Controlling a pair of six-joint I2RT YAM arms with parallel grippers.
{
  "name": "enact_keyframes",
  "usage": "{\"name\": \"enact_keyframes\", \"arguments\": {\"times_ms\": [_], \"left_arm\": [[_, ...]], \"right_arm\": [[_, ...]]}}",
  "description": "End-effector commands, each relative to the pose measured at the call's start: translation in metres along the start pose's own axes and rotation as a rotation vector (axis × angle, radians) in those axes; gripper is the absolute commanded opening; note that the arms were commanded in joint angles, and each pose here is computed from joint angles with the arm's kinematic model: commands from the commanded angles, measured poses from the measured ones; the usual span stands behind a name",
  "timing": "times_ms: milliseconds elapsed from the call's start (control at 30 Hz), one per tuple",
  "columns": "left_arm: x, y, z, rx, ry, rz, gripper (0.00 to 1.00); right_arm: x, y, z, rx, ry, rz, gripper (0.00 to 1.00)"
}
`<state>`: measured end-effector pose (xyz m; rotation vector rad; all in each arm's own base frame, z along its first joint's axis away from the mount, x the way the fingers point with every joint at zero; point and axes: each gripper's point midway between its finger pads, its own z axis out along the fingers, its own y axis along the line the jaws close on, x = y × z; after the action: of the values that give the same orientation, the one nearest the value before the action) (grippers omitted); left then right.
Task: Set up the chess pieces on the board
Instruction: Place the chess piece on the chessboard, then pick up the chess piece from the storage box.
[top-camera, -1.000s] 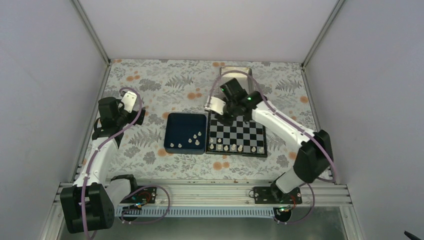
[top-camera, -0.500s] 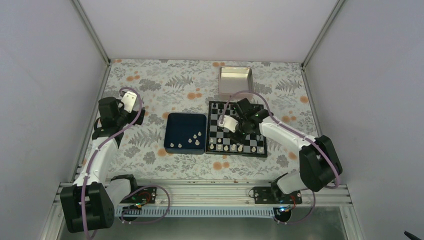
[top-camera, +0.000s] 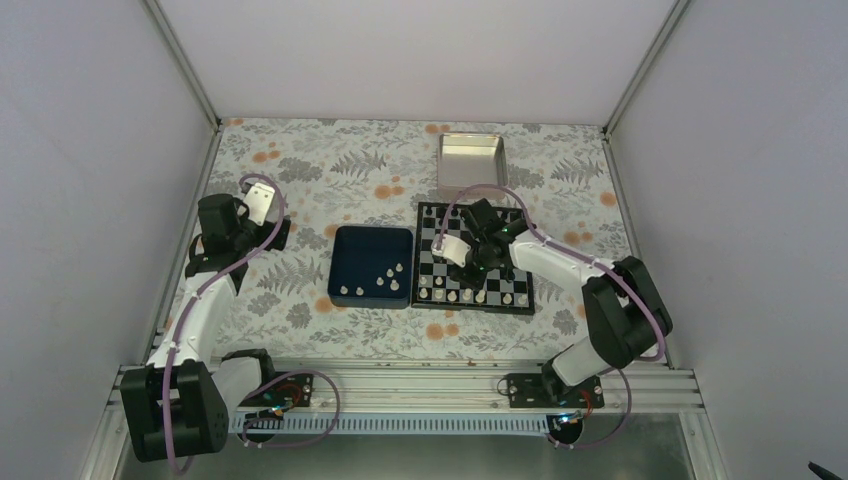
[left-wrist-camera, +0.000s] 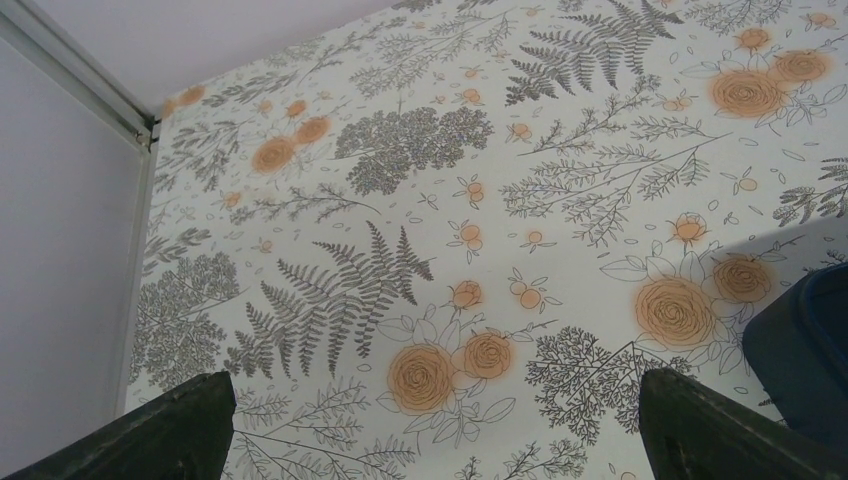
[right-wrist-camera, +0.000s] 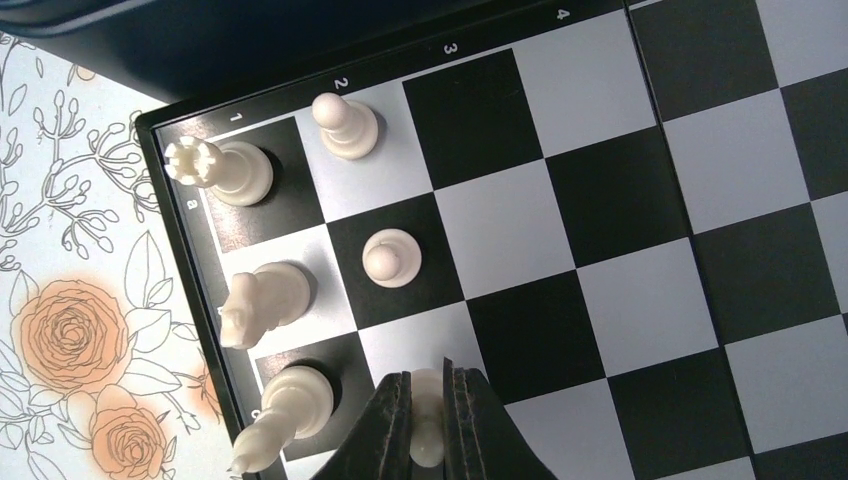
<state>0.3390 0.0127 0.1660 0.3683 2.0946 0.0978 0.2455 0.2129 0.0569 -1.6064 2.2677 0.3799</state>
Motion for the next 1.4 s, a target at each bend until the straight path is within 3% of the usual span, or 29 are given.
{"name": "enact_keyframes", "arguments": {"times_ms": [0, 533, 767, 933, 1167, 1367], "left_arm": [[-0.001, 0.001, 0.001, -0.003, -0.006, -0.008, 1.00], [-0.001, 0.001, 0.000, 0.002, -0.009, -0.007, 1.00], [-0.002, 0.001, 0.000, 0.001, -0.011, -0.007, 1.00], [-0.002, 0.000, 0.000, 0.002, -0.013, -0.005, 1.00], [-0.003, 0.000, -0.001, 0.003, -0.017, -0.005, 1.00], [-0.004, 0.001, -0.003, 0.001, -0.022, -0.004, 1.00]], "right_arm": [[-0.001, 0.002, 0.005, -0.026, -0.017, 0.014, 0.07], [0.007, 0.007, 0.017, -0.066, 0.027, 0.027, 0.09], [0.001, -0.001, 0.010, -0.019, 0.009, 0.023, 0.29], [-0.014, -0.007, -0.009, 0.016, -0.018, 0.012, 0.37], [-0.045, -0.024, -0.033, 0.055, -0.036, -0.034, 0.39], [-0.096, -0.025, -0.042, 0.053, -0.045, -0.130, 0.41]]}}
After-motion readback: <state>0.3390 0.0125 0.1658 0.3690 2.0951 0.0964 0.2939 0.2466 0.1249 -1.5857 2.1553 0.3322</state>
